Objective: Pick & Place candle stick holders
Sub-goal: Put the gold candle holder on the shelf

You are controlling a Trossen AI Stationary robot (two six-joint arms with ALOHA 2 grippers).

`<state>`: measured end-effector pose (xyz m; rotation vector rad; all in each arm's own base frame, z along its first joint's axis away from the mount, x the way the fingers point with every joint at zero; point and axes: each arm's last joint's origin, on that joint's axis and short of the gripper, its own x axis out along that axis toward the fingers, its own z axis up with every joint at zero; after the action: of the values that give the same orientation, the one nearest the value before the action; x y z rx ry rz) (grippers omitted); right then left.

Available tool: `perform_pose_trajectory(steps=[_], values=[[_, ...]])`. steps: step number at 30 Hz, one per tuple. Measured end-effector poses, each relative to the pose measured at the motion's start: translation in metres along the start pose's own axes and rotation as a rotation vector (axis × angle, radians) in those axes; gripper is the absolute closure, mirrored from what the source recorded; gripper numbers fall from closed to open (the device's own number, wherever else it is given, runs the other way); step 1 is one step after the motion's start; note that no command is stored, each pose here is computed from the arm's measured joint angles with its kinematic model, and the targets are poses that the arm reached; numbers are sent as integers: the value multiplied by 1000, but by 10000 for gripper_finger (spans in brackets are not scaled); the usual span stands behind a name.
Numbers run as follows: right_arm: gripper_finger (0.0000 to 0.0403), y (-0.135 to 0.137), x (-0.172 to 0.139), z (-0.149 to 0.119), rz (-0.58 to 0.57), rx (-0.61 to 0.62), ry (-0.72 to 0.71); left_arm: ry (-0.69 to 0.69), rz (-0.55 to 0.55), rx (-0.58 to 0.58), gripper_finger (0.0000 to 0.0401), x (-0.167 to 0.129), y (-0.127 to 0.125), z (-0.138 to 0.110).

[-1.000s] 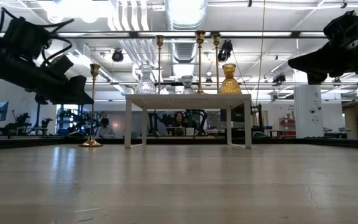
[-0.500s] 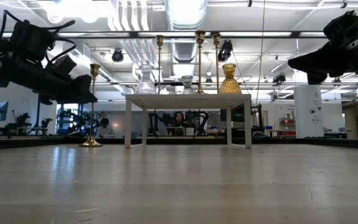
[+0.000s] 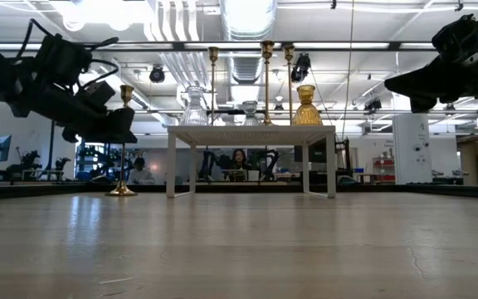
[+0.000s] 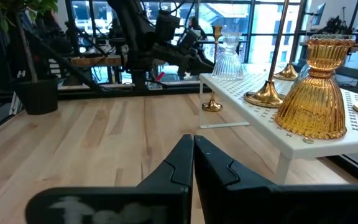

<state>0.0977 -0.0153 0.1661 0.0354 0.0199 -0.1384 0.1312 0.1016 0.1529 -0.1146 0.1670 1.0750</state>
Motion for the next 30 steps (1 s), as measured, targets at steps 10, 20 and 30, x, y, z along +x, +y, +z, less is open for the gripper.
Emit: perform_pose_trajectory(steps=[10, 20, 30], values=[[394, 0, 0, 0, 0, 0, 0, -21, 40, -43, 380, -1, 1, 4], [394, 0, 0, 0, 0, 0, 0, -61, -54, -41, 380, -3, -2, 17], [394, 0, 0, 0, 0, 0, 0, -46, -77, 201, 380, -15, -7, 104]])
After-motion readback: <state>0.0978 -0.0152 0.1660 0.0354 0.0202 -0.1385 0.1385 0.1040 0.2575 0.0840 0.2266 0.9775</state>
